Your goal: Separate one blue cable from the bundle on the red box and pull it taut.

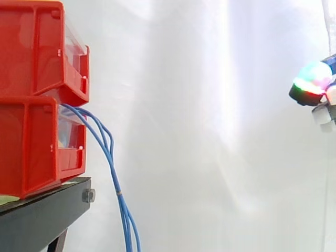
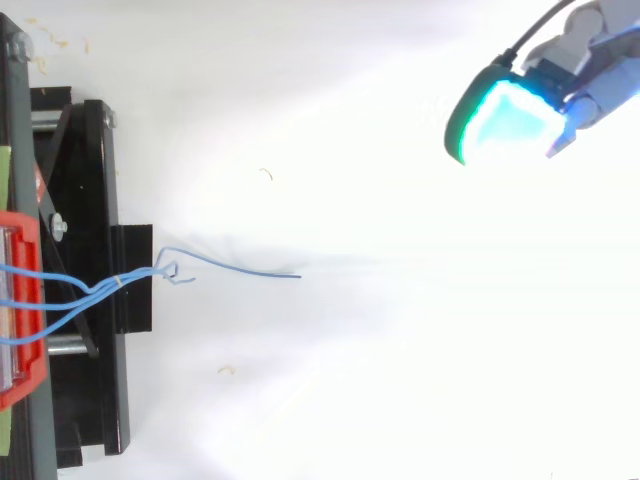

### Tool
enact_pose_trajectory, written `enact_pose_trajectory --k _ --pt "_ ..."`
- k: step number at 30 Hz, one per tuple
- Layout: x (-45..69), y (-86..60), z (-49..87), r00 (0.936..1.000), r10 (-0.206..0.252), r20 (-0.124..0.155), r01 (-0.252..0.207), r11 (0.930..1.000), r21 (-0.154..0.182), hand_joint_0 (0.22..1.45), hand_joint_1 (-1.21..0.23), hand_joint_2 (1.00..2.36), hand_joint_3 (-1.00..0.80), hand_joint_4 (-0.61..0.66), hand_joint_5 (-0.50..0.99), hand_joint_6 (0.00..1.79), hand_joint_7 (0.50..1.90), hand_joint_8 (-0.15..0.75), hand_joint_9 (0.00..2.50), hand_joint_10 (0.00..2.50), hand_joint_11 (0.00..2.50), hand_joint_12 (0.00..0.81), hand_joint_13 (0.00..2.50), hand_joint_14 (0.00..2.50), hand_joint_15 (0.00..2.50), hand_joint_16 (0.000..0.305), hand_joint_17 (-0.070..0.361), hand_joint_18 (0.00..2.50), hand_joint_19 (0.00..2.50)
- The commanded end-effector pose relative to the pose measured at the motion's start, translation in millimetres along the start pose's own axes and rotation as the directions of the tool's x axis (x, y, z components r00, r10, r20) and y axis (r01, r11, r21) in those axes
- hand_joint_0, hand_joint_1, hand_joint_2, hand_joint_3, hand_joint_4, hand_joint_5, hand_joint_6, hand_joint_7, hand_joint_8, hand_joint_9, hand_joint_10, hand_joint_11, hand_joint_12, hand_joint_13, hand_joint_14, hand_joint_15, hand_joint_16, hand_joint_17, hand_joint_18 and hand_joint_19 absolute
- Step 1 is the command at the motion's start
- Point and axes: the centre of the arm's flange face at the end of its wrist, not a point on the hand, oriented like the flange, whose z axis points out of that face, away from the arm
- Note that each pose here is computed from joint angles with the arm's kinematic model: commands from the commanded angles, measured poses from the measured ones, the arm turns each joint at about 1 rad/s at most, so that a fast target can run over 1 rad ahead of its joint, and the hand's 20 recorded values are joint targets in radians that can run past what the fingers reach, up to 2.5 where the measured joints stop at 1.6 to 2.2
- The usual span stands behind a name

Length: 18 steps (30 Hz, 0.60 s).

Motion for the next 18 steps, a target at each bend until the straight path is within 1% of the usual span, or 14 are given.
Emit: enact_pose_trajectory --k 1,3,4,5,7,8,9,10,11,14,16,17,18 --pt "2.3 -5.4 6.9 0.999 0.031 0.033 -0.031 0.9995 0.0 0.45 -0.66 1.0 -0.5 0.28 -0.21 0.5 0.7 0.293 0.46 0.0 0.02 0.395 0.34 0.0 0.06 0.058 0.13 0.2 0.16" --pt "2.8 -6.6 8.3 0.9985 0.03 0.045 -0.031 0.9995 0.002 0.45 -0.66 1.0 -0.5 0.29 -0.21 0.5 0.7 0.292 0.46 0.0 0.01 0.393 0.34 0.0 0.07 0.057 0.129 0.2 0.16" --pt "4.9 -13.1 14.3 0.9972 0.031 0.068 -0.032 0.9995 0.007 0.45 -0.66 1.0 -0.5 0.29 -0.2 0.5 0.7 0.293 0.46 0.0 0.01 0.391 0.35 0.0 0.06 0.057 0.128 0.21 0.16" --pt "6.8 -19.6 20.0 0.997 0.033 0.071 -0.033 0.9994 0.006 0.45 -0.66 1.0 -0.5 0.29 -0.2 0.5 0.7 0.294 0.47 0.0 0.01 0.39 0.35 0.0 0.06 0.057 0.127 0.21 0.16" --pt "9.2 -23.4 24.7 0.9968 0.035 0.072 -0.035 0.9994 0.0 0.45 -0.66 1.0 -0.5 0.29 -0.2 0.5 0.7 0.294 0.47 0.0 0.01 0.39 0.35 0.0 0.07 0.056 0.127 0.22 0.16" --pt "13.4 -30.3 32.3 0.9968 0.038 0.07 -0.038 0.9993 -0.008 0.46 -0.66 1.0 -0.5 0.28 -0.2 0.5 0.69 0.293 0.47 0.0 0.0 0.39 0.35 0.0 0.06 0.056 0.127 0.22 0.16" --pt "13.4 -30.3 32.3 0.9968 0.038 0.07 -0.038 0.9993 -0.008 0.46 -0.66 1.0 -0.5 0.28 -0.2 0.5 0.69 0.293 0.47 0.0 0.0 0.389 0.35 0.0 0.05 0.056 0.127 0.22 0.16" --pt "14.5 -30.7 34.3 0.9968 0.039 0.07 -0.038 0.9992 -0.016 0.46 -0.66 1.0 -0.5 0.27 -0.2 0.5 0.67 0.284 0.46 0.0 0.0 0.384 0.33 0.0 0.03 0.056 0.127 0.2 0.14" --pt "17.8 -34.3 39.1 0.9967 0.041 0.071 -0.039 0.9989 -0.024 0.46 -0.67 1.0 -0.5 0.26 -0.2 0.5 0.65 0.267 0.44 0.0 0.0 0.376 0.3 0.0 0.0 0.056 0.127 0.19 0.13" --pt "22.7 -43.1 50.1 0.9954 0.043 0.085 -0.04 0.9984 -0.04 0.46 -0.67 1.0 -0.5 0.22 -0.19 0.5 0.62 0.239 0.34 0.0 0.0 0.371 0.23 0.0 0.0 0.057 0.128 0.09 0.09" --pt "26.1 -50.9 57.0 0.9943 0.046 0.096 -0.042 0.998 -0.048 0.46 -0.69 1.0 -0.5 0.22 -0.19 0.5 0.62 0.242 0.33 0.0 0.0 0.372 0.23 0.0 0.0 0.056 0.127 0.09 0.08" --pt "27.7 -54.9 60.1 0.9941 0.048 0.097 -0.044 0.9978 -0.05 0.47 -0.72 1.0 -0.5 0.24 -0.19 0.5 0.64 0.251 0.38 0.0 0.0 0.373 0.25 0.0 0.0 0.055 0.124 0.11 0.08" --pt "30.1 -62.6 65.5 0.9937 0.053 0.099 -0.048 0.9975 -0.051 0.47 -0.73 1.0 -0.5 0.24 -0.19 0.5 0.65 0.251 0.38 0.0 0.0 0.369 0.26 0.0 0.0 0.055 0.123 0.12 0.08"
